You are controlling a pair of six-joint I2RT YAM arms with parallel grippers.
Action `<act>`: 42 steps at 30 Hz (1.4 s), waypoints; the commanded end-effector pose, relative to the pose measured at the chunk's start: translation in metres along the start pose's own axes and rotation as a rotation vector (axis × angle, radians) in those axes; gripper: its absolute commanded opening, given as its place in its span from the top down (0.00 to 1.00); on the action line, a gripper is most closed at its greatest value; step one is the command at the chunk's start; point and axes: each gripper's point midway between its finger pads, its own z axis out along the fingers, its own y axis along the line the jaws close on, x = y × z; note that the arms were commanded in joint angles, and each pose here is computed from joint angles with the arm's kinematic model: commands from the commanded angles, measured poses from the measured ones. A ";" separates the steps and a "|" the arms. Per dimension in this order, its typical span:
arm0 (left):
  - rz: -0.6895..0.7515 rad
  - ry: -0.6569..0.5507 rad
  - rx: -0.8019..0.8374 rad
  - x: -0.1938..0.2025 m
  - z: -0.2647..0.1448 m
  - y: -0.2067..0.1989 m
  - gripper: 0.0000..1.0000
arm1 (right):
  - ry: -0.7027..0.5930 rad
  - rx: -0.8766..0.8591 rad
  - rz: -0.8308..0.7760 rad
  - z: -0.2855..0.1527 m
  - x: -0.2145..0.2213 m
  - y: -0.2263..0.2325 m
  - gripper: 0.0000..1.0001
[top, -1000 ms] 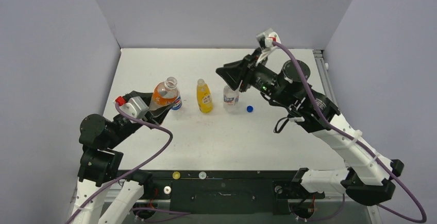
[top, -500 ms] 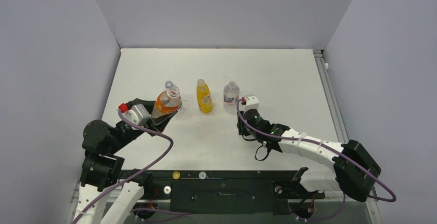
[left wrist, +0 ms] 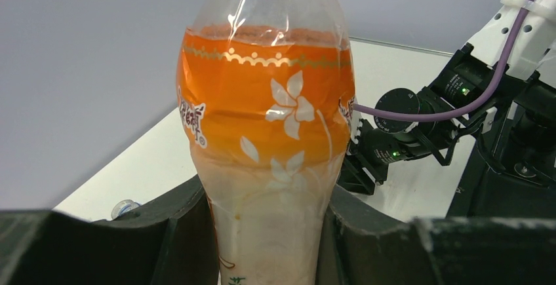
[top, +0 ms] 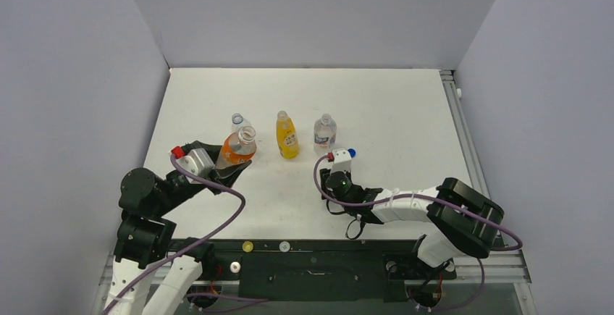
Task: Unscrew the bottle caps
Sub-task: Place the bottle cap at the center of the board.
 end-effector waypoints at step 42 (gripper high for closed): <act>-0.163 -0.049 0.221 -0.022 0.007 -0.036 0.94 | -0.569 -1.048 0.001 -0.306 -0.330 0.234 0.45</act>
